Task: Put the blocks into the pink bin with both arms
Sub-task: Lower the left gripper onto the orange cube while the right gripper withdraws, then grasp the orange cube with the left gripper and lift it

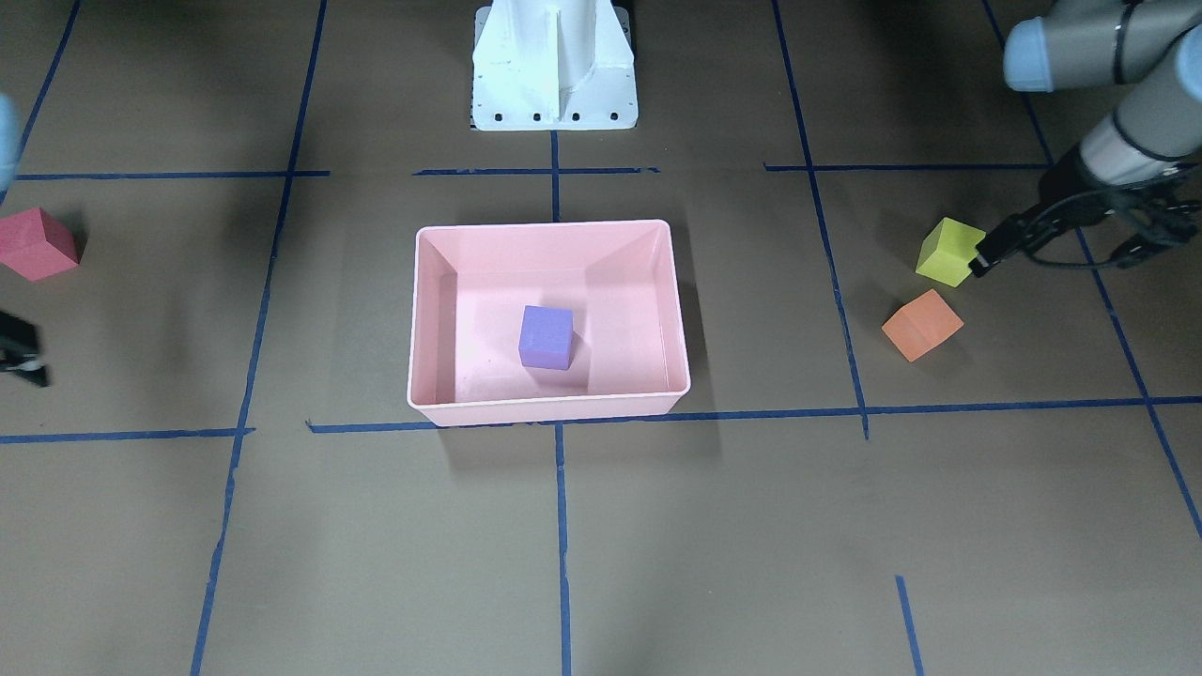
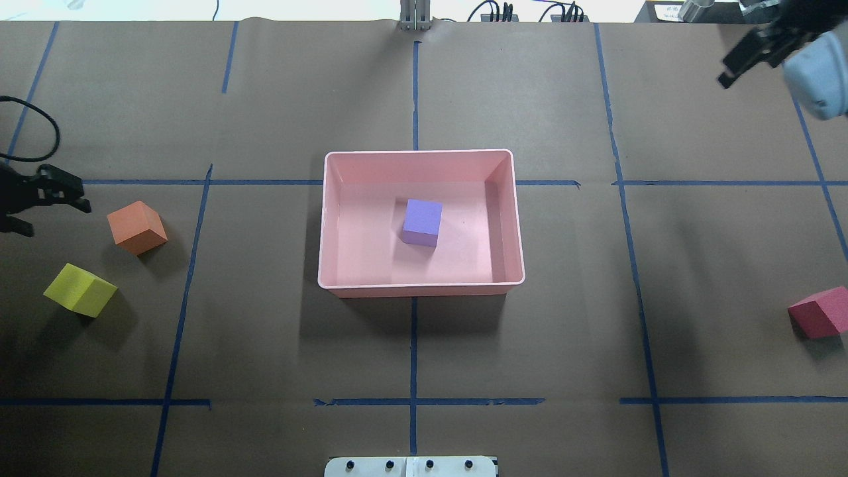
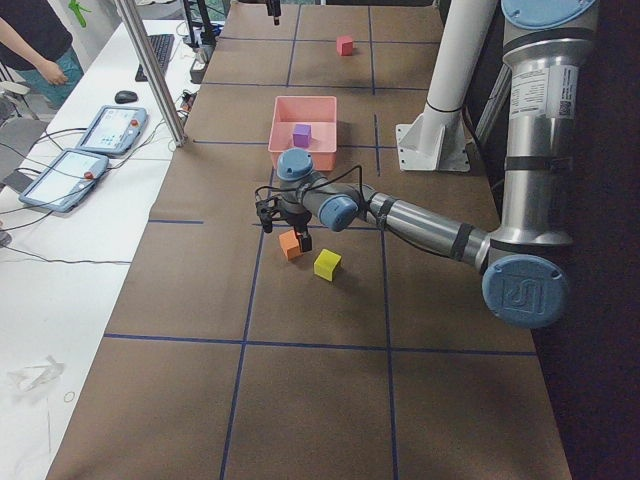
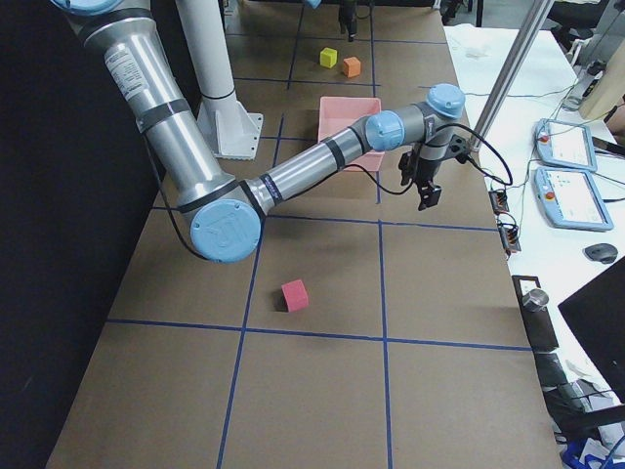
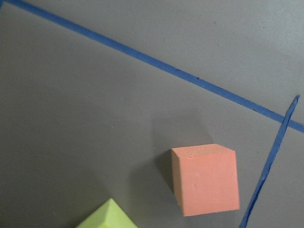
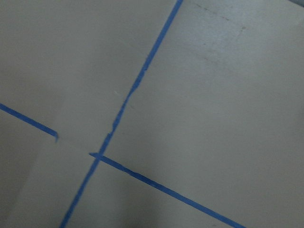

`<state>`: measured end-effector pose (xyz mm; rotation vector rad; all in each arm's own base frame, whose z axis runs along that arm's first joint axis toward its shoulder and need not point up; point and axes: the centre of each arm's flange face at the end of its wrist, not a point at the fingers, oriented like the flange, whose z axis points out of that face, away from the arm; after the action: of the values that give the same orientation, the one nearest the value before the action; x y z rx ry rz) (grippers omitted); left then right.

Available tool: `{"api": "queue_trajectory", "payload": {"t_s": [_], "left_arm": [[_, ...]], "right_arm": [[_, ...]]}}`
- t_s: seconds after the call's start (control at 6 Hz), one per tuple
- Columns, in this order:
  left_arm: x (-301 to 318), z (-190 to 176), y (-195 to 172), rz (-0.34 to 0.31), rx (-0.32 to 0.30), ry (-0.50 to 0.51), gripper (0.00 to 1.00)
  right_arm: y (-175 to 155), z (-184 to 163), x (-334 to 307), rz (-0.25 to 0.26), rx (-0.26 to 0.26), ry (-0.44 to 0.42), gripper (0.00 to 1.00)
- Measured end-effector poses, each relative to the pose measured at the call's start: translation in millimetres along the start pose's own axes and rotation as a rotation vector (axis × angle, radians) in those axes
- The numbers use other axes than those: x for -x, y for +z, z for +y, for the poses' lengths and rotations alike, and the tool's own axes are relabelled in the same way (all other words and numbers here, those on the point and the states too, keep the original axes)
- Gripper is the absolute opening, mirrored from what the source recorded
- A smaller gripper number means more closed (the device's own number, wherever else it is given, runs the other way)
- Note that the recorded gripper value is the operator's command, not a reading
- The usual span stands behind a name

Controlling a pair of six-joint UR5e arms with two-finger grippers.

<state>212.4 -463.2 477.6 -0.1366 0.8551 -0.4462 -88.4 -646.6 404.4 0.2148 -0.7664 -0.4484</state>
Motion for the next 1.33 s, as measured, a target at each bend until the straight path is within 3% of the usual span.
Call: {"api": "queue_trajectory", "payload": {"t_s": [0.5, 1.33], "left_arm": [[-31, 13, 35, -0.032, 0.004, -0.019, 1.00], [-38, -5, 91, -0.066, 0.014, -0.001, 1.00]], "right_arm": [[-6, 54, -76, -0.004, -0.001, -0.074, 1.00], [-7, 62, -82, -0.003, -0.003, -0.074, 1.00]]}}
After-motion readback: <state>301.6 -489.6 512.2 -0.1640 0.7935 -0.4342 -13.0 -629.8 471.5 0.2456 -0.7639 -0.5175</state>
